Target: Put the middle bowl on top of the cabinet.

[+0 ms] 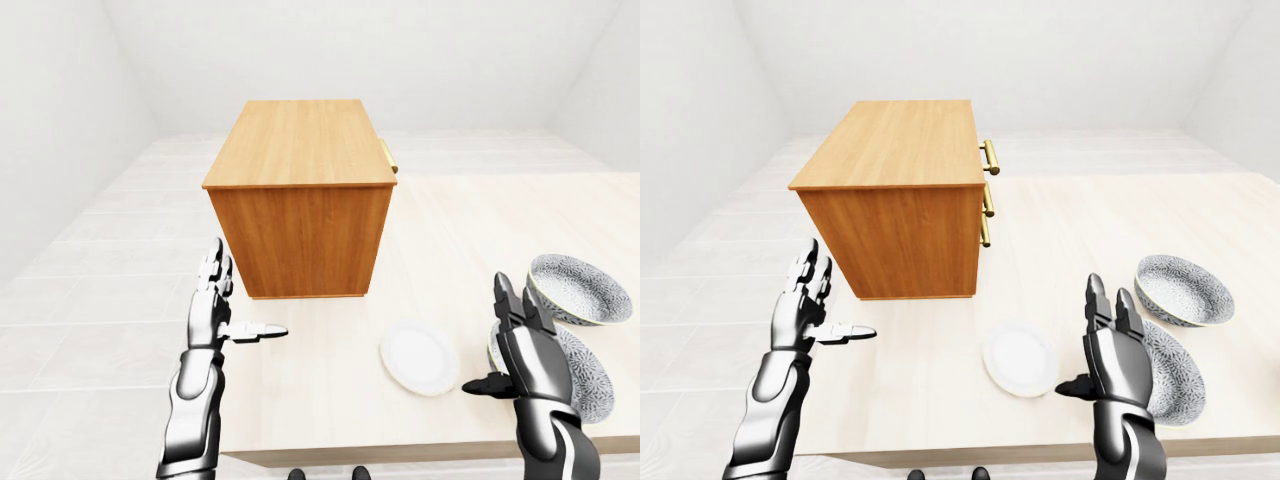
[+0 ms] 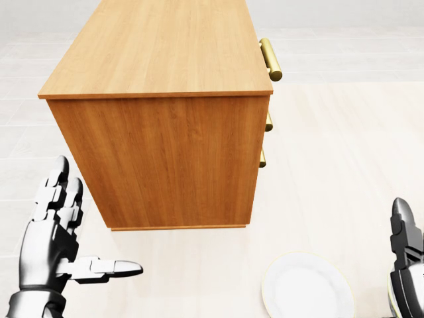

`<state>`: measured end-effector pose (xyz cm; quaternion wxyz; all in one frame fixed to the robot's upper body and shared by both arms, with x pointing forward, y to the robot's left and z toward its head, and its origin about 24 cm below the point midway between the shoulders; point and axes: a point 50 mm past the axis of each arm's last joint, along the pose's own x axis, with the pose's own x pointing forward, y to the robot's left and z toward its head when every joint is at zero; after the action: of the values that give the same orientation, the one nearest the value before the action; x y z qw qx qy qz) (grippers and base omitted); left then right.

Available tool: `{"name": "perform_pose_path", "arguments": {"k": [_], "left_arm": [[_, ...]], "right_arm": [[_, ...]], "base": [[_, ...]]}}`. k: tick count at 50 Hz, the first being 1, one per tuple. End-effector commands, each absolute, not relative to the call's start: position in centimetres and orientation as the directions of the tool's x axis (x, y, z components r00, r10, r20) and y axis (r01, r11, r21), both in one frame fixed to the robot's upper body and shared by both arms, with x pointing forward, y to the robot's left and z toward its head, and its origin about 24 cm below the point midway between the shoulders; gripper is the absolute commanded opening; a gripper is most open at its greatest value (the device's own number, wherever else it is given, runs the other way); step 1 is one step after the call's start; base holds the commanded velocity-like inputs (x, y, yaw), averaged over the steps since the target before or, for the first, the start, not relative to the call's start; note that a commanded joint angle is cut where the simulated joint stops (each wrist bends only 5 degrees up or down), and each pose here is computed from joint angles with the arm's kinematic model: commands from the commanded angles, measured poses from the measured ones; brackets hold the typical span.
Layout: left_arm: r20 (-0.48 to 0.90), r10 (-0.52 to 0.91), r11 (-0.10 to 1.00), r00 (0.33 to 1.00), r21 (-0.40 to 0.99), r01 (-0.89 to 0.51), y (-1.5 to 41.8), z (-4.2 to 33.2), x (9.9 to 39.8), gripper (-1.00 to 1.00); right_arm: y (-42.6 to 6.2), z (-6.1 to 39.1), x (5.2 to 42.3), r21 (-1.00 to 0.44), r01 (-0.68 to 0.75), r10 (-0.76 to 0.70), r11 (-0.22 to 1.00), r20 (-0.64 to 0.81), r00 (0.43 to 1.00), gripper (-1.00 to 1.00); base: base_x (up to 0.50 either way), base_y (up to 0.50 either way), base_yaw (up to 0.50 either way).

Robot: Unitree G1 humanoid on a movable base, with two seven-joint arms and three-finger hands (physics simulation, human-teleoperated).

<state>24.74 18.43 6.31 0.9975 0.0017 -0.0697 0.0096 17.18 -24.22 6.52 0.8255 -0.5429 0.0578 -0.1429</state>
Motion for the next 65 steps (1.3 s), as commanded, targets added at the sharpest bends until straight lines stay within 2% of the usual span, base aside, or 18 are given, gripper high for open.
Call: {"name": "perform_pose_path", "arguments": {"k": [1,36,44,50,65], "left_arm": [[0.157,0.013,1.000,0.988,0.002,-0.014,18.3,6.8,24.5,1.00],[0.158,0.012,1.000,0.987,-0.005,-0.011,18.2,6.8,24.8,1.00],[0.156,0.011,1.000,0.988,-0.005,-0.010,18.1,6.7,24.9,1.00],[0.158,0.012,1.000,0.987,-0.003,-0.011,18.2,6.8,24.9,1.00],[0.162,0.016,1.000,0.987,0.001,-0.016,18.3,7.0,24.9,1.00]], "right_arm": [[-24.4,5.7,16.7,-0.941,0.106,-0.307,0.323,0.002,0.952,1.00],[-25.3,4.9,14.6,-0.967,0.038,-0.379,0.251,-0.062,0.923,1.00],[-26.0,4.1,14.1,-0.977,0.002,-0.411,0.215,-0.088,0.908,1.00],[-26.5,3.4,13.8,-0.989,-0.049,-0.428,0.141,-0.106,0.898,1.00],[-27.1,2.9,13.2,-0.991,-0.094,-0.451,0.091,-0.125,0.884,1.00]], "base": [[0.00,0.00,0.00],[0.00,0.00,0.00],[0.00,0.00,0.00],[0.00,0.00,0.00],[0.00,0.00,0.00]]}}
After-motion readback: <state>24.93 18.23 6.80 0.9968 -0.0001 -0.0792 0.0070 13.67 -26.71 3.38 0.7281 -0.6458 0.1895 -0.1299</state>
